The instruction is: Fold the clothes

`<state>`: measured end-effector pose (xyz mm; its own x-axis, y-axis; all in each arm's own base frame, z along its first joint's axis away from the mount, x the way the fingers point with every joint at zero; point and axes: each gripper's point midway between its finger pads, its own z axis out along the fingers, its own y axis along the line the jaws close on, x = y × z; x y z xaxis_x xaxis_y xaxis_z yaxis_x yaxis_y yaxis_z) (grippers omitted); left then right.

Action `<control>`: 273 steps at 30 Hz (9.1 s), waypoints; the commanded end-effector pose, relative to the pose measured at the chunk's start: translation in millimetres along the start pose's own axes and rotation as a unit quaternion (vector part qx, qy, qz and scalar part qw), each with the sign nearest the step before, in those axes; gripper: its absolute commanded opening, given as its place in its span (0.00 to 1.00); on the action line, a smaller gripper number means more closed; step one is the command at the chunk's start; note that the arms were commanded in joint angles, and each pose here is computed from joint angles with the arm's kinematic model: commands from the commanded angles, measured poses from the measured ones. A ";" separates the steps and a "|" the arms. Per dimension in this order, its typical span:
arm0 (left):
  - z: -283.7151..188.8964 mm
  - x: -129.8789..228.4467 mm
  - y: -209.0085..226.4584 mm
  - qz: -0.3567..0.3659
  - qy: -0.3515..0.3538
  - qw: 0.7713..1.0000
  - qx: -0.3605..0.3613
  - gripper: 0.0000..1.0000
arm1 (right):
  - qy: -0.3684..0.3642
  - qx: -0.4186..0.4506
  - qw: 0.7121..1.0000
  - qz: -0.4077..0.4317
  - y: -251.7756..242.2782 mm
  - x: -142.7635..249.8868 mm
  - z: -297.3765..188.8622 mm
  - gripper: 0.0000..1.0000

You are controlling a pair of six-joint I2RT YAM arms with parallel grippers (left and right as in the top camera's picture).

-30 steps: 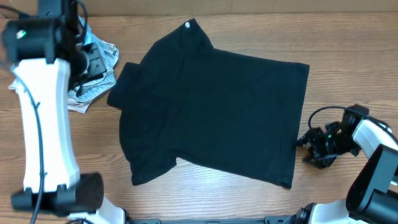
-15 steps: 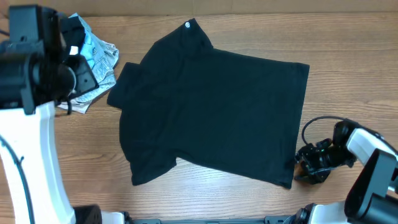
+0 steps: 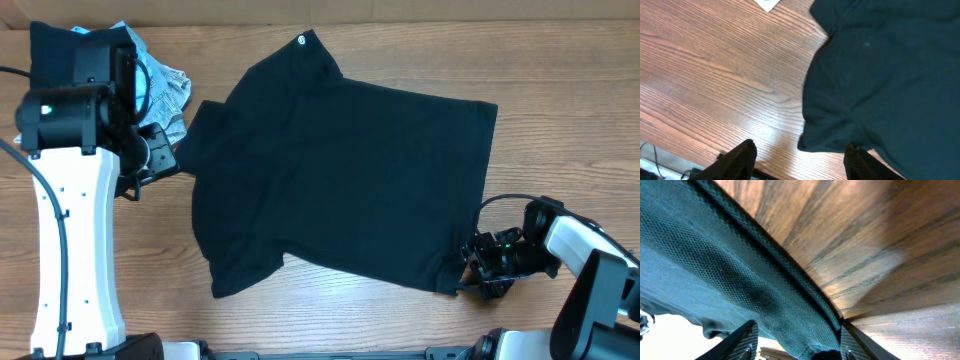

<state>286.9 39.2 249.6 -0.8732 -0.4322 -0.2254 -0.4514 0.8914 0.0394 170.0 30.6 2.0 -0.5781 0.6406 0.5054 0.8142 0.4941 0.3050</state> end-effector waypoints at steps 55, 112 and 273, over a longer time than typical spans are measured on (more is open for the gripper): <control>67.5 29.2 1.3 -0.023 0.069 0.997 -0.021 0.98 | -0.101 0.021 0.995 -0.006 0.3 8.2 -38.4 0.04; 151.4 52.6 -68.0 -0.012 0.085 0.986 0.140 0.04 | -0.188 -0.045 0.975 -0.108 52.7 -28.6 -72.7 0.04; 217.8 54.6 -173.0 0.305 0.011 0.949 0.076 0.32 | -0.252 -0.072 0.956 -0.134 74.4 -59.7 -85.6 0.67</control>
<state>354.2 -107.8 16.5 -0.9655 0.1860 -0.1821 0.1837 0.9825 0.0293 262.6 -20.7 57.0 -0.6824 0.7305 -0.0266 0.6312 0.6073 0.4825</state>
